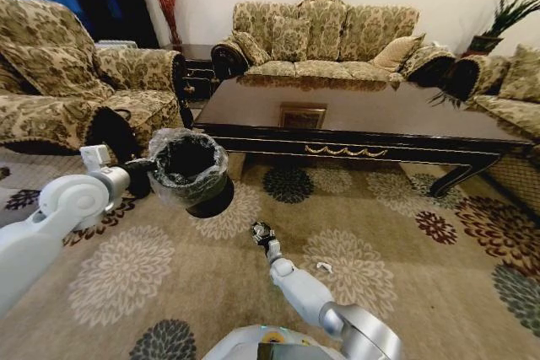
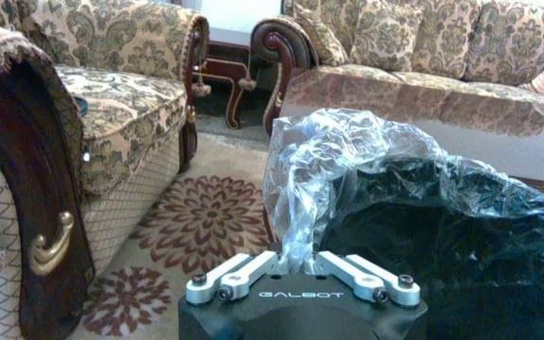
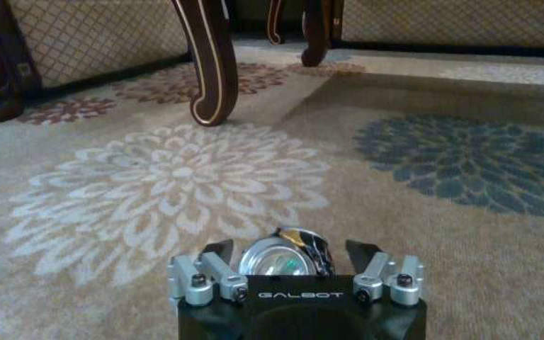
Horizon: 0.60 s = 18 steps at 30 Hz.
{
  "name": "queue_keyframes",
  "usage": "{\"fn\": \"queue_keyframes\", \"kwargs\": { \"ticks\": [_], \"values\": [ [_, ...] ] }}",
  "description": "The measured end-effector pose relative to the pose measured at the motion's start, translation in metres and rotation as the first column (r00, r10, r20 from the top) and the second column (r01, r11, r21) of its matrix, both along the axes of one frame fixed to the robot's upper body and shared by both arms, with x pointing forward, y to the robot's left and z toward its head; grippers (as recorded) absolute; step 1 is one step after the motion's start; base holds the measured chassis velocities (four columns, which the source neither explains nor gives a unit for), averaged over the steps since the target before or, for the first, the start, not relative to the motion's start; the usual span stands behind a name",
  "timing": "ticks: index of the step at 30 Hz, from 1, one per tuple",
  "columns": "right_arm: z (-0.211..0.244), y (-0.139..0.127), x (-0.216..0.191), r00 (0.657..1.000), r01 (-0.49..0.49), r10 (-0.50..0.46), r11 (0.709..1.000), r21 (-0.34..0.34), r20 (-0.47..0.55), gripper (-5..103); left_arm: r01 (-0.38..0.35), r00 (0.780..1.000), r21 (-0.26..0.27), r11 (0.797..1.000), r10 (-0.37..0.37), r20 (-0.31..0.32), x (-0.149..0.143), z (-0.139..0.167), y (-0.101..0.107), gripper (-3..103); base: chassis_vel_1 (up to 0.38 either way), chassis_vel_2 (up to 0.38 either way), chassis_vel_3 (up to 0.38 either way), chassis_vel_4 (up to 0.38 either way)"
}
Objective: Move to the front of the table and pick up the trash from the floor, then place it into the trash bin.
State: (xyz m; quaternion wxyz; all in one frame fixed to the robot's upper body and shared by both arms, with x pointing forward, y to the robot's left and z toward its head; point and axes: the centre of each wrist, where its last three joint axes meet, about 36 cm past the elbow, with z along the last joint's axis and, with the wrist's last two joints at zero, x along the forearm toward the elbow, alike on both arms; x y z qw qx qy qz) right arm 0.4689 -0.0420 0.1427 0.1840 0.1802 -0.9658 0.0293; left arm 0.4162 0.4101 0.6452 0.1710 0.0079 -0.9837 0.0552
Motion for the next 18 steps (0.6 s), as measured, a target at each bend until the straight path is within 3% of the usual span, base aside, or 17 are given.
{"fn": "queue_keyframes", "kwargs": {
  "ticks": [2, 7, 18],
  "values": [
    [-0.0004, -0.0004, -0.0001, 1.0, 0.001, -0.001, 1.0, -0.002, -0.002, 84, 0.0, 1.0, 0.0, 1.0, 0.0, 0.0, 0.0002, 0.0, 0.0002, 4, 0.0, 0.0, 0.0, 0.0],
    [-0.0028, -0.0024, -0.0013, 1.0, 0.002, -0.003, 1.0, -0.014, -0.011, 99, -0.002, 1.0, -0.001, 1.0, 0.002, -0.003, 0.0008, -0.0006, 0.0012, 4, -0.021, 0.022, 0.034, -0.023],
    [-0.0023, -0.0017, -0.0015, 1.0, -0.013, 0.013, 1.0, 0.002, 0.008, 100, 0.003, 1.0, -0.003, 1.0, -0.003, -0.012, -0.0016, -0.0064, -0.0019, 4, -0.141, 0.17, 0.171, -0.154]
  ]
}}
